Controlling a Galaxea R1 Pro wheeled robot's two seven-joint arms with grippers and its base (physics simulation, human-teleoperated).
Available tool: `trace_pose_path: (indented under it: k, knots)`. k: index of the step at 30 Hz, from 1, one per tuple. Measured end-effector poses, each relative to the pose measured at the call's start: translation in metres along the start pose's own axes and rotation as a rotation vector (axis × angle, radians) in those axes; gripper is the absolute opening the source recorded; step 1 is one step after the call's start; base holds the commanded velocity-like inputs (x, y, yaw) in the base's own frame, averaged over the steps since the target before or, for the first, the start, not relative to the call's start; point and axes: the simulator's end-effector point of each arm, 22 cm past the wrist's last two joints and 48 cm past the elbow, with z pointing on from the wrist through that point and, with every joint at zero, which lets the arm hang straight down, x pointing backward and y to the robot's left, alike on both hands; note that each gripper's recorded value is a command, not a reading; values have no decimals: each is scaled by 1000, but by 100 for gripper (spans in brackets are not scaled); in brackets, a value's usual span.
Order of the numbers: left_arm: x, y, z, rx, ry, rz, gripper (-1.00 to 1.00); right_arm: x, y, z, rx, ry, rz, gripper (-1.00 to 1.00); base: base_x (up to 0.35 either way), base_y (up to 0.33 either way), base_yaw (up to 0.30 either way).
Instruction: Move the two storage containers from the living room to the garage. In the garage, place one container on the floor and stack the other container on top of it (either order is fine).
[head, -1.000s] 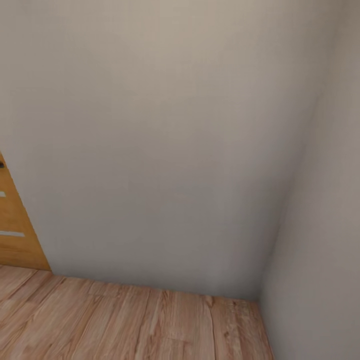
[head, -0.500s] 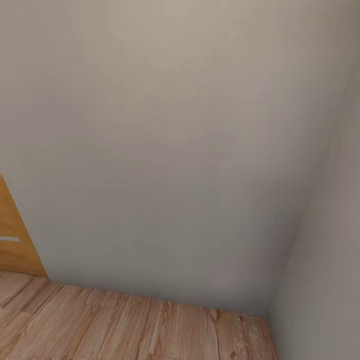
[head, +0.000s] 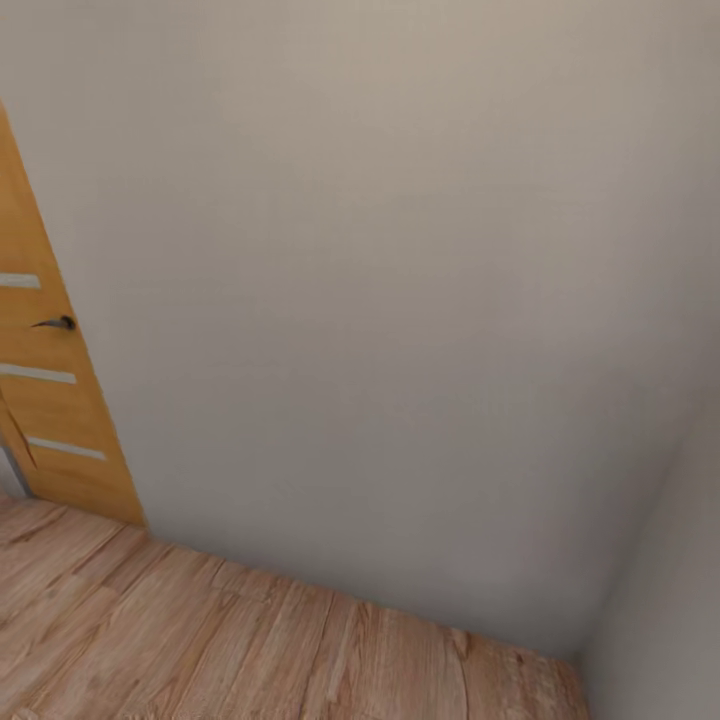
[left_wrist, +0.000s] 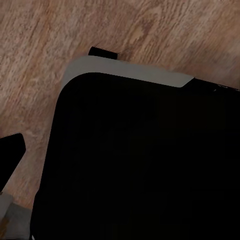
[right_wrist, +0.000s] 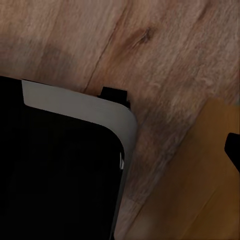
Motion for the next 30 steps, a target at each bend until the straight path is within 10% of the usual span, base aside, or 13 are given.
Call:
trace_pose_path:
  k: [30]
  knots:
    - [0,0,0,0,0,0,100,0,1,0,-1,0,1,100,0,0,273]
